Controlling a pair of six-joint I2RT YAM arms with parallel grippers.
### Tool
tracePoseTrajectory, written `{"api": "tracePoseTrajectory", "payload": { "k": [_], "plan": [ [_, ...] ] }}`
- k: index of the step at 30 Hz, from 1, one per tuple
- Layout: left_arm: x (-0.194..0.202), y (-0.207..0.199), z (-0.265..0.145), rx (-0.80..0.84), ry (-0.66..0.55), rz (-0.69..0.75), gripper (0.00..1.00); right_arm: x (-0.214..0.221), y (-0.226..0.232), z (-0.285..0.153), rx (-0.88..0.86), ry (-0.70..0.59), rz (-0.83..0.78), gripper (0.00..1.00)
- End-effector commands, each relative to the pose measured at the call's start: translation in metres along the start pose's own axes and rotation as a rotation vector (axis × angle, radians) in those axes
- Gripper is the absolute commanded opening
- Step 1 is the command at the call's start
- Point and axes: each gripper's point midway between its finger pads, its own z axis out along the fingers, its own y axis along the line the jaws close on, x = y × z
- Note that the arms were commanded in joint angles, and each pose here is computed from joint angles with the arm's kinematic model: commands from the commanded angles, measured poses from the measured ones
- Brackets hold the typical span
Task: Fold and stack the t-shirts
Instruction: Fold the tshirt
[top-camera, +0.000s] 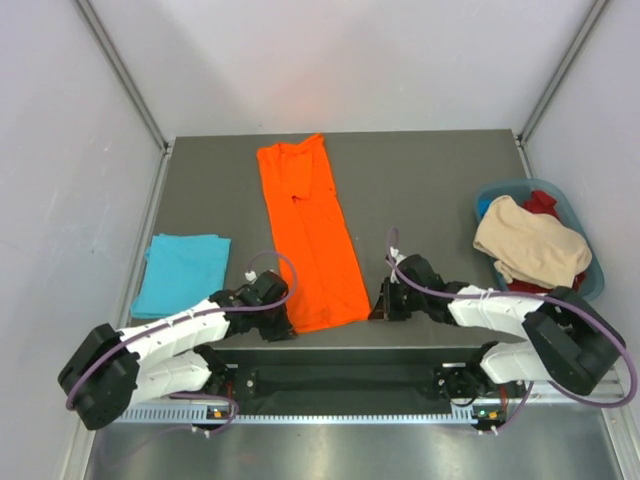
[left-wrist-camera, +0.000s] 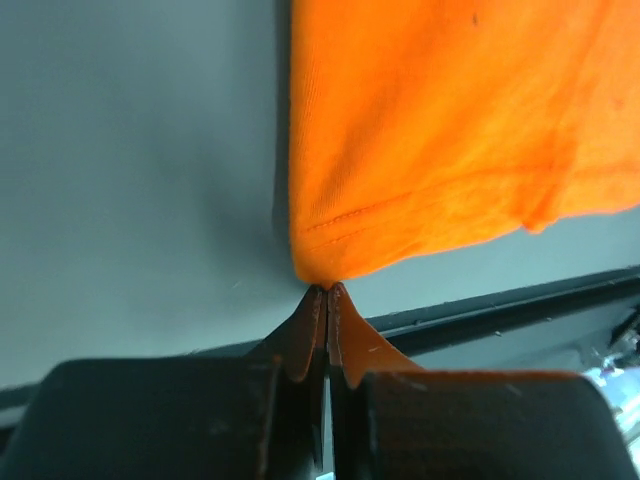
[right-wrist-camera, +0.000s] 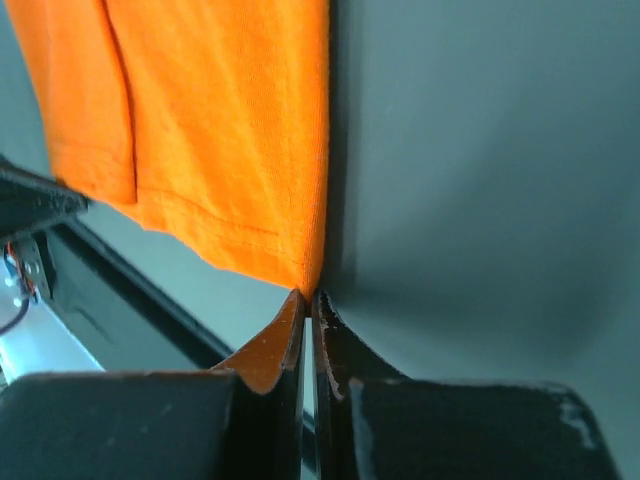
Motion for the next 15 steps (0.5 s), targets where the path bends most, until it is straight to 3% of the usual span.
{"api": "tracePoseTrajectory", "payload": {
  "k": [1,13,14,15],
  "plan": [
    [-0.008,-0.003,-0.011,-0.036,-0.047,-0.008,0.00,0.012,0.016,-0.004,-0.045,-0.029,0.015,0.00],
    [0.024,0.027,-0.029,-0.108,0.052,0.037,0.00,0.030,0.028,-0.018,-0.030,-0.111,0.082,0.01],
    [0.026,0.028,-0.030,-0.105,0.058,0.037,0.01,0.031,0.028,-0.018,-0.026,-0.109,0.089,0.01],
    [0.026,0.028,-0.031,-0.103,0.059,0.037,0.16,0.033,0.028,-0.018,-0.026,-0.105,0.086,0.02]
  ]
}}
